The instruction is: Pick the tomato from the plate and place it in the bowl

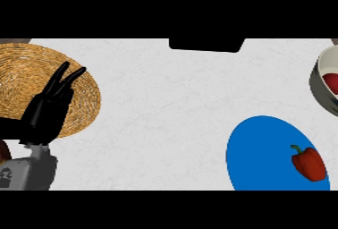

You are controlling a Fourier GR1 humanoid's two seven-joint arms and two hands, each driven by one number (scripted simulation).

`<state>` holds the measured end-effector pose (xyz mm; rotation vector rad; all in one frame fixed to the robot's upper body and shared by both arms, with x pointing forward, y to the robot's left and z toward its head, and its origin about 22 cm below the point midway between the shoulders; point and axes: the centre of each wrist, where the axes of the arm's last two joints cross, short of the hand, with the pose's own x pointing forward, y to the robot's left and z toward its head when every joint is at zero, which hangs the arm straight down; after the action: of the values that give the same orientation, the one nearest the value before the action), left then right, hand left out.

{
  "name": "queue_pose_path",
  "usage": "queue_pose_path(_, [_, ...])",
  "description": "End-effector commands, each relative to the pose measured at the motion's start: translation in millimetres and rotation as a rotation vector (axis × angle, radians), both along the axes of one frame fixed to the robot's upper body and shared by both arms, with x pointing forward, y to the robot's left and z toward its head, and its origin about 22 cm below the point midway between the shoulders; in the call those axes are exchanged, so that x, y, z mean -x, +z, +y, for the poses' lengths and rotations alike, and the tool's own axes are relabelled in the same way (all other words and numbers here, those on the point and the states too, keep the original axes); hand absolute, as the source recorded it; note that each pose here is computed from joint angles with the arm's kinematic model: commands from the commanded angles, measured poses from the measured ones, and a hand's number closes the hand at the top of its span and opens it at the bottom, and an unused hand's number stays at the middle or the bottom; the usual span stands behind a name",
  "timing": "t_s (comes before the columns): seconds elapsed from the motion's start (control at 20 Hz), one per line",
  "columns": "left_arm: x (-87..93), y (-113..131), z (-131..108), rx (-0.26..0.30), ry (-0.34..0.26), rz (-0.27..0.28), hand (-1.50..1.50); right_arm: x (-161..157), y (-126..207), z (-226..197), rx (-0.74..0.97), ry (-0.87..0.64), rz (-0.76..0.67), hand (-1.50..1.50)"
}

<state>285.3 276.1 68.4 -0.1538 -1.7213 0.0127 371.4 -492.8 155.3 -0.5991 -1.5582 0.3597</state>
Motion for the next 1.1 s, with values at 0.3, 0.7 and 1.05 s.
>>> queue_pose_path(0.3, [6.4, -4, 5, 0.004, 0.022, -0.002, 0.0, 58, 22, -65, -0.217, -0.188, -0.148, -1.5])
queue_pose_path(0.7, [2.4, -3, -1, 0.001, 0.031, -0.001, 0.0, 119, 39, -112, -0.243, -0.202, -0.101, -1.5])
queue_pose_path(1.05, [14.6, -13, 7, 0.017, 0.025, 0.014, 0.0, 154, 24, -129, -0.261, -0.171, -0.084, -1.5])
